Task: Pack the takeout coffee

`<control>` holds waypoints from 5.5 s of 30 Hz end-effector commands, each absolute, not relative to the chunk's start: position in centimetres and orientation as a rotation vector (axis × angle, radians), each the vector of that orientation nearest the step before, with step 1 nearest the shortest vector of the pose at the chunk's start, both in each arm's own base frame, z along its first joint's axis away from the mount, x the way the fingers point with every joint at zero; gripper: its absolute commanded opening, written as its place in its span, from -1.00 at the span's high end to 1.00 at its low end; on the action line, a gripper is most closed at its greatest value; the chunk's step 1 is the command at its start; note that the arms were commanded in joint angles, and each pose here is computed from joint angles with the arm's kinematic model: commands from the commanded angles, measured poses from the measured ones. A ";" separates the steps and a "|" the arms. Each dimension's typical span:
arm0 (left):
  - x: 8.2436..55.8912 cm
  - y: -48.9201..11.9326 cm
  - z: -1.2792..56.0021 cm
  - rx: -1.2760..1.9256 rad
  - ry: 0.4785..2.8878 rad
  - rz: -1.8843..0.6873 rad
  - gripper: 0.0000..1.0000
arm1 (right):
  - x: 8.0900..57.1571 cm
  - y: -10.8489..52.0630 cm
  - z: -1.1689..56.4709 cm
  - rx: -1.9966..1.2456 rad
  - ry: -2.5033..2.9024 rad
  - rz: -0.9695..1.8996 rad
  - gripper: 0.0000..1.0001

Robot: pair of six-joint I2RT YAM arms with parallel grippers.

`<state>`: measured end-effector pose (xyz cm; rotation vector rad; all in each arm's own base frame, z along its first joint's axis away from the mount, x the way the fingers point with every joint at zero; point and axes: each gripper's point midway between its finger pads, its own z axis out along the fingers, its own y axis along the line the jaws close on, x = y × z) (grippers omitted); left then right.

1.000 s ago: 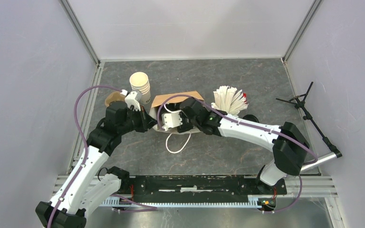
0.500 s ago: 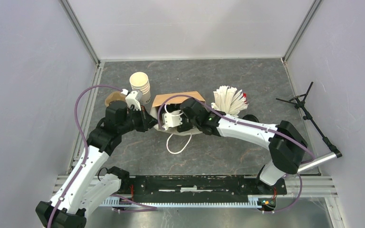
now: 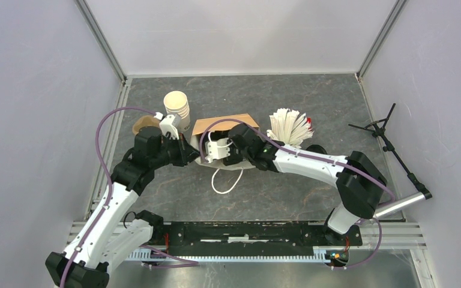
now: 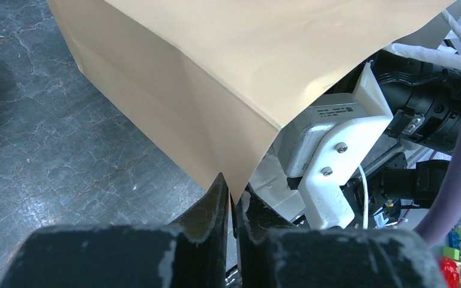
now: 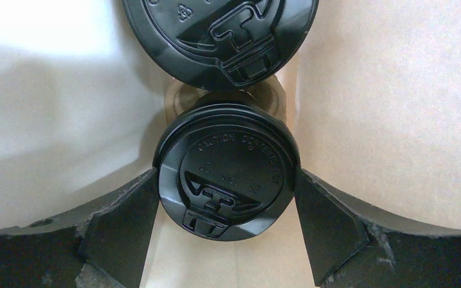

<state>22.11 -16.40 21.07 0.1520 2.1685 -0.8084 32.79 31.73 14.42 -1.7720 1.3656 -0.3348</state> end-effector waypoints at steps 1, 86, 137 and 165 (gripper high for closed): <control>22.2 -17.4 22.6 0.174 2.116 -0.878 0.67 | 33.1 31.2 12.7 -1.766 1.411 -0.322 -0.72; 24.2 -17.0 23.1 0.097 2.150 -0.790 0.90 | 32.6 32.0 15.7 -1.765 1.363 -0.253 -0.96; 24.1 -16.9 23.3 0.096 2.145 -0.785 0.90 | 28.9 33.1 18.3 -1.859 1.300 -0.096 -0.96; 24.0 -17.0 23.5 0.092 2.142 -0.799 0.91 | 27.6 34.0 20.2 -1.841 1.265 0.021 -0.65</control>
